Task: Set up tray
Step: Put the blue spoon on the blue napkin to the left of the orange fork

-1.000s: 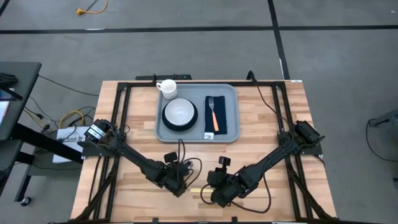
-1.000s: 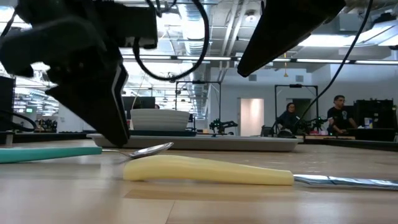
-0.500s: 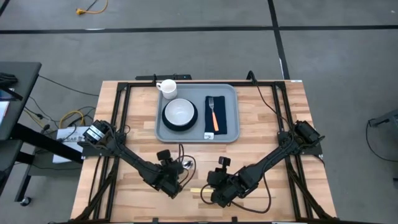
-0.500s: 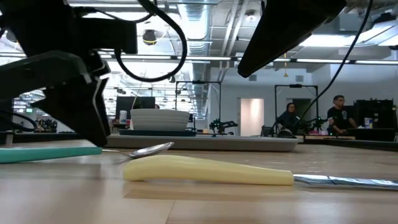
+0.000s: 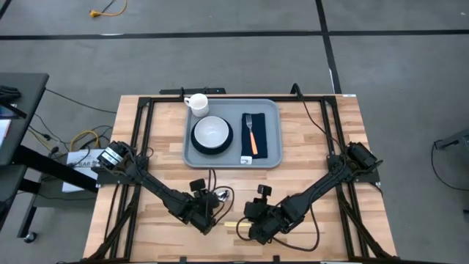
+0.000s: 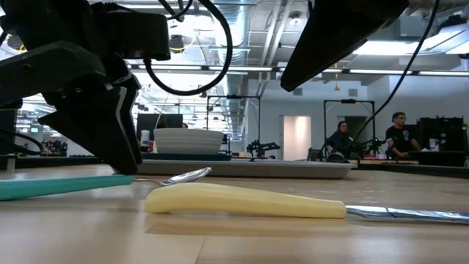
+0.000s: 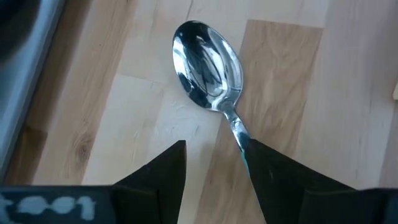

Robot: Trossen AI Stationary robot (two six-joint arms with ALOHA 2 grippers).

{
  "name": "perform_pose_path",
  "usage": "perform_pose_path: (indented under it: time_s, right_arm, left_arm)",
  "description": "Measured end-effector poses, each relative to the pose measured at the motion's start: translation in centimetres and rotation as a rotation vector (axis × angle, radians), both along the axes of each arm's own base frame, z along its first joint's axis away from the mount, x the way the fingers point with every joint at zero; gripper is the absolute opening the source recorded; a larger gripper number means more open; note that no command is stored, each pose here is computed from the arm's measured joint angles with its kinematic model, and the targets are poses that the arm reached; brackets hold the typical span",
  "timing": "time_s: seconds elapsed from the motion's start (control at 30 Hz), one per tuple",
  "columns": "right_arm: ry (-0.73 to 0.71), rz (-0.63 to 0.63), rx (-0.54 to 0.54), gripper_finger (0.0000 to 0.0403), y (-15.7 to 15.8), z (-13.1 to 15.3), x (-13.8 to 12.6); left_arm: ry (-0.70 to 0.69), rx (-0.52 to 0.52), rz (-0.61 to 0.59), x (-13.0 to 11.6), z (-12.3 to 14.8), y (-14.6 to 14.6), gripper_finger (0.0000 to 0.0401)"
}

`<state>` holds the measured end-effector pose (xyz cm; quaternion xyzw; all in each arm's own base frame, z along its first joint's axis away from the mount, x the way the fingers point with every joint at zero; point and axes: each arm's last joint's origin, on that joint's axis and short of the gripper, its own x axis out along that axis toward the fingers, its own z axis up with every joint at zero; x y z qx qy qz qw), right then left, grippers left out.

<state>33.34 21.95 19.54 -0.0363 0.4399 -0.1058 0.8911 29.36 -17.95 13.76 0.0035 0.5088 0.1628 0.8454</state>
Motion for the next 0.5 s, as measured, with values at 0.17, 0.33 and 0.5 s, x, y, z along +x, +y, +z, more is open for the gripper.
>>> perform_pose_path:
  time_s: [0.17, 0.33, 0.5]
  right_arm:
    - [0.001, 0.001, 0.001, 0.0066, 0.0, 0.0, 0.0]
    - [0.001, 0.001, 0.001, 0.0066, 0.0, 0.0, 0.0]
    - [0.001, 0.001, 0.002, 0.0066, 0.02, 0.0, -0.01]
  left_arm:
    - [-0.01, 0.005, 0.003, 0.38, 0.46, -0.22, 0.016]
    - [-0.018, -0.001, 0.006, 0.49, 0.57, -0.3, 0.016]
    - [-0.044, 0.013, 0.029, 0.56, 0.63, -0.25, 0.016]
